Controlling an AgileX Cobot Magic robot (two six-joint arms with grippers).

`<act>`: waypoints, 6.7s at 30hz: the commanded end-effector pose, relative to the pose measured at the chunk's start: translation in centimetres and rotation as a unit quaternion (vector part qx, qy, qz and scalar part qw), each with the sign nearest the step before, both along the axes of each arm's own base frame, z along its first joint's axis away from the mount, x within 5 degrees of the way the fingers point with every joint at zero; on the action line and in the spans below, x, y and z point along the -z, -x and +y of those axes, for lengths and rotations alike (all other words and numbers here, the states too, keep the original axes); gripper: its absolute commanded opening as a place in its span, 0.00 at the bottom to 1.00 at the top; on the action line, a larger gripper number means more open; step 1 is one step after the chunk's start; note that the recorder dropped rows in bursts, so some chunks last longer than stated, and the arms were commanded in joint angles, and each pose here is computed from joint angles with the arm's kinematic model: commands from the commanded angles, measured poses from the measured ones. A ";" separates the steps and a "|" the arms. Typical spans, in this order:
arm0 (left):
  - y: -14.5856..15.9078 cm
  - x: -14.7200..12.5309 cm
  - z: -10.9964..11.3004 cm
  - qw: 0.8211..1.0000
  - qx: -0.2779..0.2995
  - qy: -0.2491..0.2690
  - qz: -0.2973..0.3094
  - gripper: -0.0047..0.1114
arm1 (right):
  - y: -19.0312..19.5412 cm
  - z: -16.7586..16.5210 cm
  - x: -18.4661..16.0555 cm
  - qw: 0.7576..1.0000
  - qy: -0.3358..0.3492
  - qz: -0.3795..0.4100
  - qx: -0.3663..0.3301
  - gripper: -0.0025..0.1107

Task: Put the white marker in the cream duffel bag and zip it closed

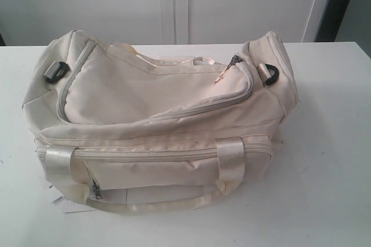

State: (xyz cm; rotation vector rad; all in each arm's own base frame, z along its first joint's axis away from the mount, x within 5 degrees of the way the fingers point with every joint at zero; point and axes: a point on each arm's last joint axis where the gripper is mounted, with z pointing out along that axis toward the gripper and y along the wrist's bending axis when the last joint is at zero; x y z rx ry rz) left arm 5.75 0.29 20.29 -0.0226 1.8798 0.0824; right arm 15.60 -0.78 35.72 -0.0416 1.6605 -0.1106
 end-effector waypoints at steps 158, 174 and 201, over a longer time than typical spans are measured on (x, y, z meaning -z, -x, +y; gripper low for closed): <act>0.6 3.6 -0.2 1.000 0.000 0.020 0.024 0.04 | 10.2 0.5 17.3 0.996 -0.045 0.070 0.012 0.02; 0.6 3.6 -0.2 1.000 0.000 0.020 0.024 0.04 | 10.2 0.5 17.3 0.996 -0.045 0.070 0.012 0.02; 0.6 3.6 -0.2 1.000 0.000 0.018 0.025 0.04 | 10.2 0.5 17.3 0.996 -0.045 0.070 0.012 0.02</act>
